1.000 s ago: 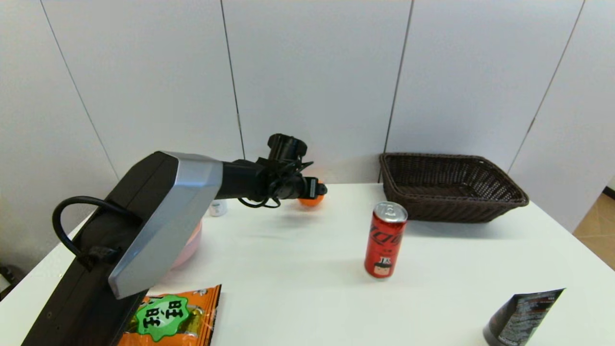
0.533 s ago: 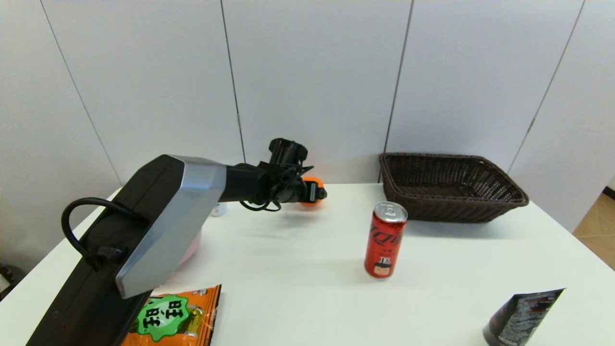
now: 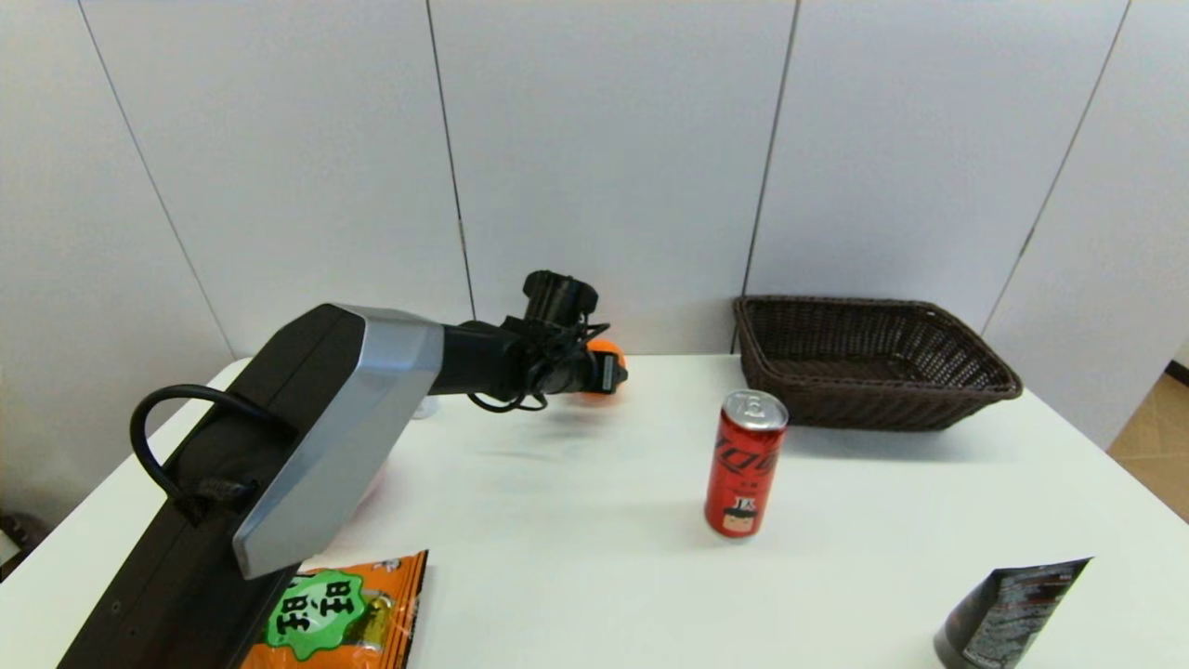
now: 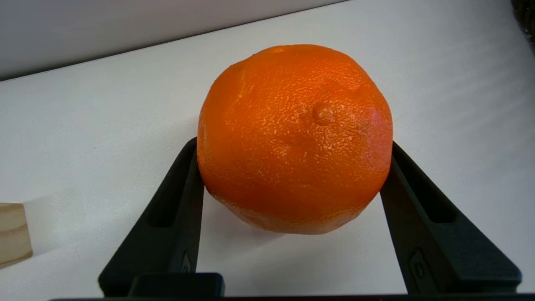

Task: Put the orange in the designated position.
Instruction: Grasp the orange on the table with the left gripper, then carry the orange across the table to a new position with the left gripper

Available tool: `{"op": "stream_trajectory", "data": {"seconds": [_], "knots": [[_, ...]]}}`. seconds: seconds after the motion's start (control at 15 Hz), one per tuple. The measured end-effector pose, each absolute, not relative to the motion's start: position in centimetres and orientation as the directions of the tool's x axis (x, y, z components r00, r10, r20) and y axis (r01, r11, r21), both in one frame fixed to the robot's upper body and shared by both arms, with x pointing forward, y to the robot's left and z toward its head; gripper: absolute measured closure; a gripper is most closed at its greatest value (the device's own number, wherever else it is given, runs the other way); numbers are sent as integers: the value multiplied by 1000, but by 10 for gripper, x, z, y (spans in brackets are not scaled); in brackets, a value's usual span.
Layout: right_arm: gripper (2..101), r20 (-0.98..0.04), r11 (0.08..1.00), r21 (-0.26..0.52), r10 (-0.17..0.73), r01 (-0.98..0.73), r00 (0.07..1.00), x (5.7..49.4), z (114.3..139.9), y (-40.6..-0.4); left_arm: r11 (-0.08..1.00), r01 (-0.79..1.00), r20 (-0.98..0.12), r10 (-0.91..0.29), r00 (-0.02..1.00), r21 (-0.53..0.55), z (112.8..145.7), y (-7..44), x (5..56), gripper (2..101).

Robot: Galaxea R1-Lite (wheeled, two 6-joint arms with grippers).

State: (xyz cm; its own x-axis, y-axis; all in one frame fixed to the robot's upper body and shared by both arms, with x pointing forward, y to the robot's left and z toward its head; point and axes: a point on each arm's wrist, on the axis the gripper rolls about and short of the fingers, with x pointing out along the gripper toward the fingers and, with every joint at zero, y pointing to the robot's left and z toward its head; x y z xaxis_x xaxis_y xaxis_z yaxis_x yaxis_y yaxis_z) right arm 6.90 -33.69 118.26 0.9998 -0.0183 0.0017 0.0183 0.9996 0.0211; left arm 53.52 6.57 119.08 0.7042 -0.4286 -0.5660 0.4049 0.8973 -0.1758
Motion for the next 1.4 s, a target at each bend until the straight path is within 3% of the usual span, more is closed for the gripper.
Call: {"op": "stream_trajectory", "data": {"seconds": [1.0, 1.4], "knots": [[50, 2, 1000, 21, -18, 18, 1000, 69, 1183, -337, 845, 501, -485, -523, 701, -187, 1232, 38, 510, 351], [50, 3, 1000, 22, -18, 18, 1000, 69, 1183, -337, 793, 576, -371, -604, 705, -198, 1231, 3, 497, 353]]}}
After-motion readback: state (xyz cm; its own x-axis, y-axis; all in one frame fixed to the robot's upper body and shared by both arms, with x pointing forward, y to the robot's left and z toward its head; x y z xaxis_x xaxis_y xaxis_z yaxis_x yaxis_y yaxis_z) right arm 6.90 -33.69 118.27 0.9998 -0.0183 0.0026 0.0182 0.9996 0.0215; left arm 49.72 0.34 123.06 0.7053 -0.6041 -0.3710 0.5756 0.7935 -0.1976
